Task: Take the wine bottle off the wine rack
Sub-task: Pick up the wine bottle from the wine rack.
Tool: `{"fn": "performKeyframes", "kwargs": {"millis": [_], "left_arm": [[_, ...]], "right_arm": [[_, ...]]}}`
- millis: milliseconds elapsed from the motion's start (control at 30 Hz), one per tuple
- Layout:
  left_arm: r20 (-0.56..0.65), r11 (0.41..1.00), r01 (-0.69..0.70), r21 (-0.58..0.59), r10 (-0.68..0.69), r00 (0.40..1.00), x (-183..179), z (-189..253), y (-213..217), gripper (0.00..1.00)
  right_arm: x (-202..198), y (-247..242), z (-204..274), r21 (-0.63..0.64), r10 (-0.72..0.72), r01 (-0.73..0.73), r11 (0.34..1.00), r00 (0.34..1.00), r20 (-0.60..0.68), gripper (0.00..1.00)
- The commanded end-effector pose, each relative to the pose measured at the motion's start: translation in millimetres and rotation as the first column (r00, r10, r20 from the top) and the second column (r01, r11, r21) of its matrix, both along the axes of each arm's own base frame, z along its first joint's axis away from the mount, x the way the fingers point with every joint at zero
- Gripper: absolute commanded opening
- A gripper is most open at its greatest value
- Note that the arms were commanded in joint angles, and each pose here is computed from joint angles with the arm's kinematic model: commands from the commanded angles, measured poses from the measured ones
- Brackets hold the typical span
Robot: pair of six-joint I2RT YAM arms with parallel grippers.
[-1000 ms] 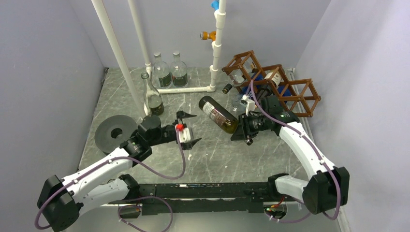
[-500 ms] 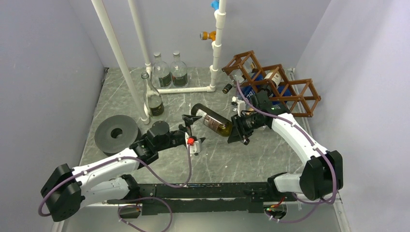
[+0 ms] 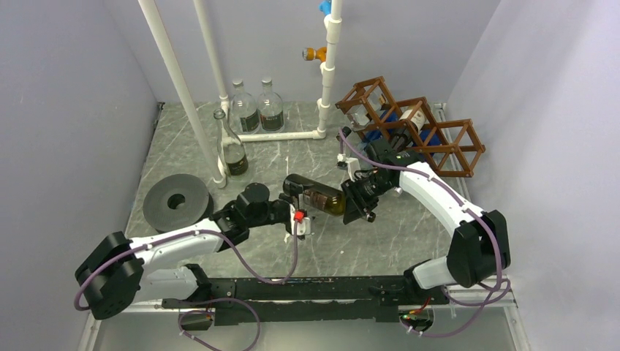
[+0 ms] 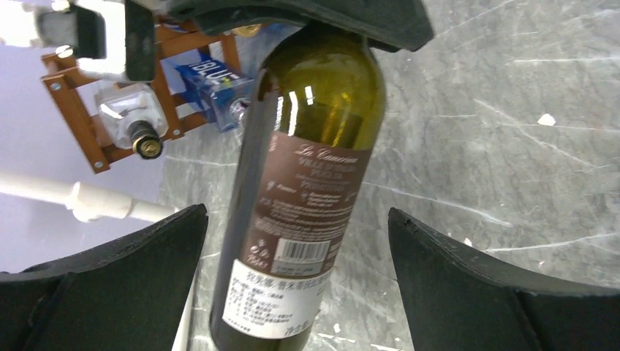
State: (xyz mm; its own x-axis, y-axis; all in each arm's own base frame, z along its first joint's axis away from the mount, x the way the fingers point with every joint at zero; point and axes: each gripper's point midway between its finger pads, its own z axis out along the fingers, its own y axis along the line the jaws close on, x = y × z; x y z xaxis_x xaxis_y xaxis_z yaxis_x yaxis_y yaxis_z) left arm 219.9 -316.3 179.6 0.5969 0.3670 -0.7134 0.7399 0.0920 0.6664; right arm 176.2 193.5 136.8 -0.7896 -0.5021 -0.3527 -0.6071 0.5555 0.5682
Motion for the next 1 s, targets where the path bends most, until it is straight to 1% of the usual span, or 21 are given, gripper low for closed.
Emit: {"fn": "performKeyframes", "kwargs": {"millis": [0,100,167,367,800,967], "left_arm": [[0.018,0.995,0.096,-0.01,-0.096,0.995,-10,11,-23,0.99],[-0.003,0.994,0.11,0.027,-0.11,0.994,-11,-1,-32,0.99],[-0.004,0.994,0.096,0.047,-0.096,0.995,-7,-7,-36,0.99],[0.048,0.998,0.008,0.066,-0.011,0.999,16,-7,-36,0.99],[0.063,0.989,-0.058,0.14,0.05,0.997,39,-28,-43,0.99],[0.065,0.983,-0.113,0.147,0.105,0.992,53,-29,-45,0.99]], "right_arm": [[19,13,28,0.077,0.054,-0.065,0.995,0.99,0.134,0.0],[20,14,26,0.062,0.071,-0.08,0.995,0.988,0.137,0.0],[19,14,25,0.06,0.085,-0.094,0.994,0.987,0.135,0.0],[15,13,20,0.049,0.103,-0.111,0.993,0.986,0.13,0.0],[11,14,20,0.051,0.116,-0.122,0.991,0.986,0.119,0.0],[11,14,17,0.042,0.112,-0.117,0.992,0.988,0.11,0.03]]}}
